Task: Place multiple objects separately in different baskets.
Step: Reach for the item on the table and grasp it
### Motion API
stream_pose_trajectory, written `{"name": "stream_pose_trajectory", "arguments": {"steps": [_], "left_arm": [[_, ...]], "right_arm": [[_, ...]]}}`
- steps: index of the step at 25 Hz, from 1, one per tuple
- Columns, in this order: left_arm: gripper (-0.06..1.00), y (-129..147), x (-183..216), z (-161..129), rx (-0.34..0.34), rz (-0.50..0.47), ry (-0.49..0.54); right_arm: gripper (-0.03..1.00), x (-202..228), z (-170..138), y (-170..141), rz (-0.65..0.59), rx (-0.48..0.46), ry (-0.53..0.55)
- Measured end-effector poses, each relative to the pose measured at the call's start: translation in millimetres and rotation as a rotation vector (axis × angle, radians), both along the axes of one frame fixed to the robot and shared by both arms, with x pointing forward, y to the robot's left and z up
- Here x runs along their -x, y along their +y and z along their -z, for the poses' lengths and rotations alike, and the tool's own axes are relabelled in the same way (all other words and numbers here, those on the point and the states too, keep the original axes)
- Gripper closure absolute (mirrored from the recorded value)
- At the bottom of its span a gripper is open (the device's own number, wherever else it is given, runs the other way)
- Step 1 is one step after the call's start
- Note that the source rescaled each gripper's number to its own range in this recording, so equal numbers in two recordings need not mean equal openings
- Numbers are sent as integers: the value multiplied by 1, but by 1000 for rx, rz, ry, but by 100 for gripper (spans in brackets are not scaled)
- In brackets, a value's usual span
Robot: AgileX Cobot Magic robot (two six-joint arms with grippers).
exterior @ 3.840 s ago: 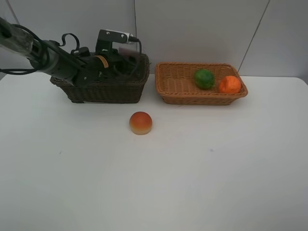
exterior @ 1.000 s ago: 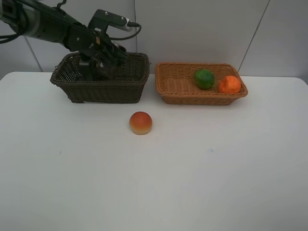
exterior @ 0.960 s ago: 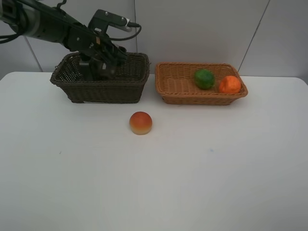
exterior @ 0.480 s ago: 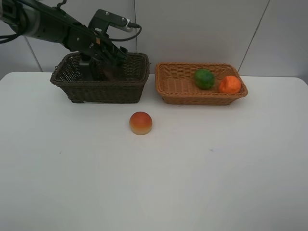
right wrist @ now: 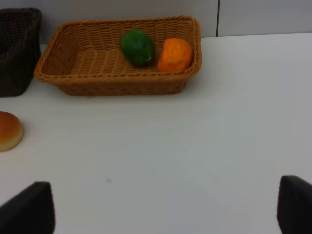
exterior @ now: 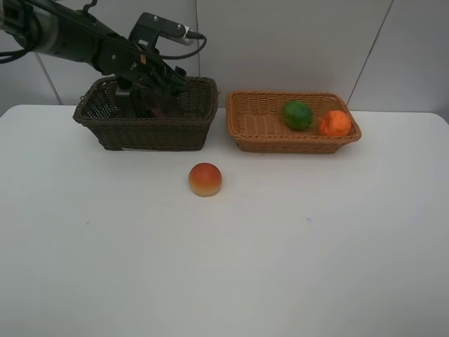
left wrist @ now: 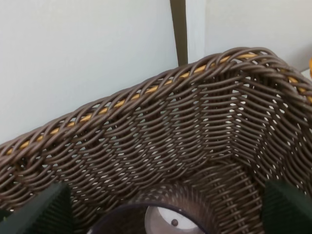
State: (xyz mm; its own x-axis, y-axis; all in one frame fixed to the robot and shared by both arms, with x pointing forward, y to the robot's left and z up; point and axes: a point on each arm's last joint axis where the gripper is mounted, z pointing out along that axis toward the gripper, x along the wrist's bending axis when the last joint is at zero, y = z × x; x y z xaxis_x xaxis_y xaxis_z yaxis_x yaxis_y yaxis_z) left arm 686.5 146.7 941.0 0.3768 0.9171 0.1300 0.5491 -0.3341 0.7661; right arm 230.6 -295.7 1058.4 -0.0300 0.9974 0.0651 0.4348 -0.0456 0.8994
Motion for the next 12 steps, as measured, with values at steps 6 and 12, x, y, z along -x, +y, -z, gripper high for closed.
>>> {"name": "stream_pose_trajectory", "arguments": {"steps": [6,12], "left_arm": [[-6,-1,7,-20,5,-33,12],[-6,-8,24,-45,-9,-59,57]], "right_arm": [[-3,0,0,0,0,0,0],[-3,0,0,0,0,0,0]]}}
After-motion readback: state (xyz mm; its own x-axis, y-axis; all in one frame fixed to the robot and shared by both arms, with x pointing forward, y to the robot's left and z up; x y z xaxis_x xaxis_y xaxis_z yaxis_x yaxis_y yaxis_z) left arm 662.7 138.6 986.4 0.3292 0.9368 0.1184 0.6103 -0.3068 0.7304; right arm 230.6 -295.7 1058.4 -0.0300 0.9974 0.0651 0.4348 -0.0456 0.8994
